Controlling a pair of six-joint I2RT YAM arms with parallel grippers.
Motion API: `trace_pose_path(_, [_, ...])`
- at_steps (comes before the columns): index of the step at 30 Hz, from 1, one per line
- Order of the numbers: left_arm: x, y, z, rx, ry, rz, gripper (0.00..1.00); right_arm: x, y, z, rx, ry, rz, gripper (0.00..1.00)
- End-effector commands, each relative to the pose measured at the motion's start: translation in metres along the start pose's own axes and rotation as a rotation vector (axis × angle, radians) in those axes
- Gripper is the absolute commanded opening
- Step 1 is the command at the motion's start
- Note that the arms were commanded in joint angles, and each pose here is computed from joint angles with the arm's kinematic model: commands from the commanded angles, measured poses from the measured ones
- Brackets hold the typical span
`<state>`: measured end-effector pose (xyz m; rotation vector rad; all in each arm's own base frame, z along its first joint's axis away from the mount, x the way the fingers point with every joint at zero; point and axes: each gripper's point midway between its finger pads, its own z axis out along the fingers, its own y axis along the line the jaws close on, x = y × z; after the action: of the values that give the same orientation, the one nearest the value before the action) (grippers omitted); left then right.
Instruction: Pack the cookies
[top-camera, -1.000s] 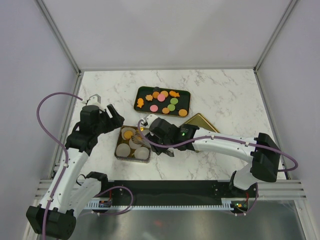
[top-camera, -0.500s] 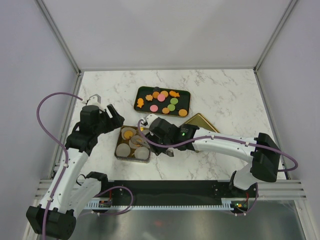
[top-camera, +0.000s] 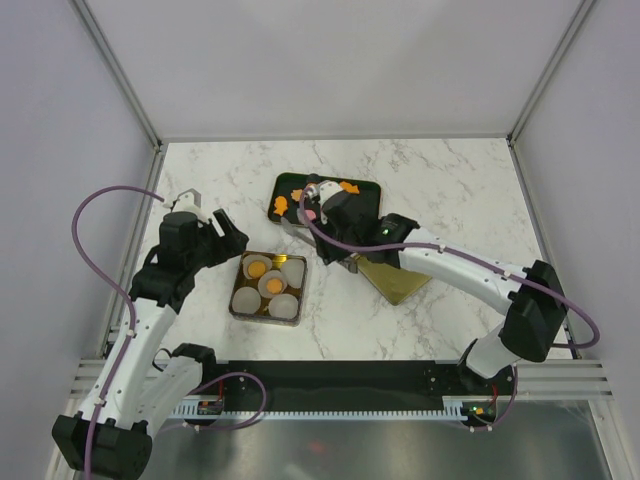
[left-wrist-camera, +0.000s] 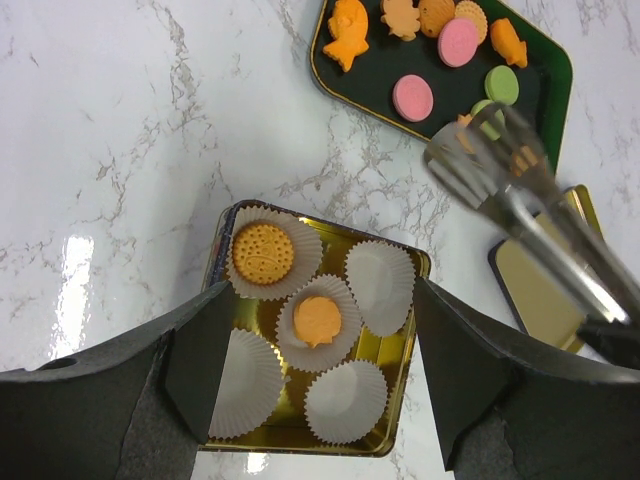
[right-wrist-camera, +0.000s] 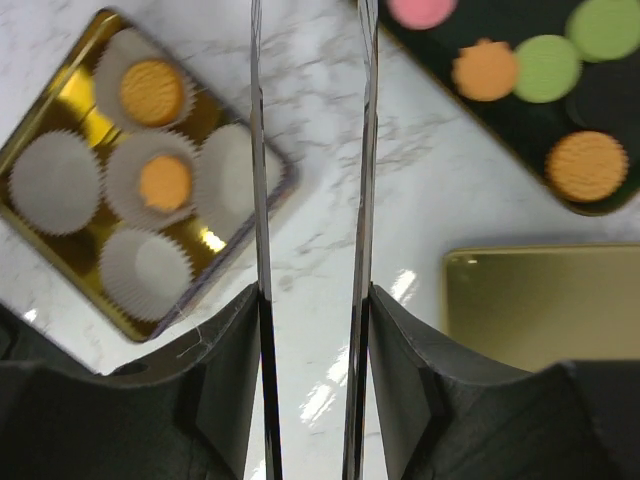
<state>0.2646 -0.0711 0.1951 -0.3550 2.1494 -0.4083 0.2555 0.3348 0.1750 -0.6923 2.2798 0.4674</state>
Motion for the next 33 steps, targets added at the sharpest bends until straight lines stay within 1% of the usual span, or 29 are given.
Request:
trace_pose_path(1, [-0.009,-0.005,-0.001,0.03,-0.039,0.022,0.8,-0.028,-0.054,-0.01,0.134,-0.078,0.049,0.52])
trace_pose_path(6, [-0.008,-0.006,0.0,0.036,-0.032,0.022,0.8,-0.018,-0.129,-0.005,0.304,-0.049,0.124,0.52])
trace_pose_path(9, [-0.008,-0.007,0.001,0.039,-0.029,0.022,0.8,-0.008,-0.158,-0.002,0.363,-0.026,0.158,0.52])
trace_pose_path(12, [-0.008,-0.006,0.001,0.037,-0.03,0.025,0.8,-0.001,-0.171,0.0,0.384,-0.008,0.168,0.52])
trace_pose_path(24, [-0.007,-0.006,0.002,0.037,-0.025,0.024,0.8,0.021,-0.176,0.019,0.377,0.055,0.166,0.52])
trace_pose_path(33, [-0.006,-0.005,0.002,0.033,-0.023,0.023,0.8,0.024,-0.173,0.024,0.359,0.055,0.176,0.53])
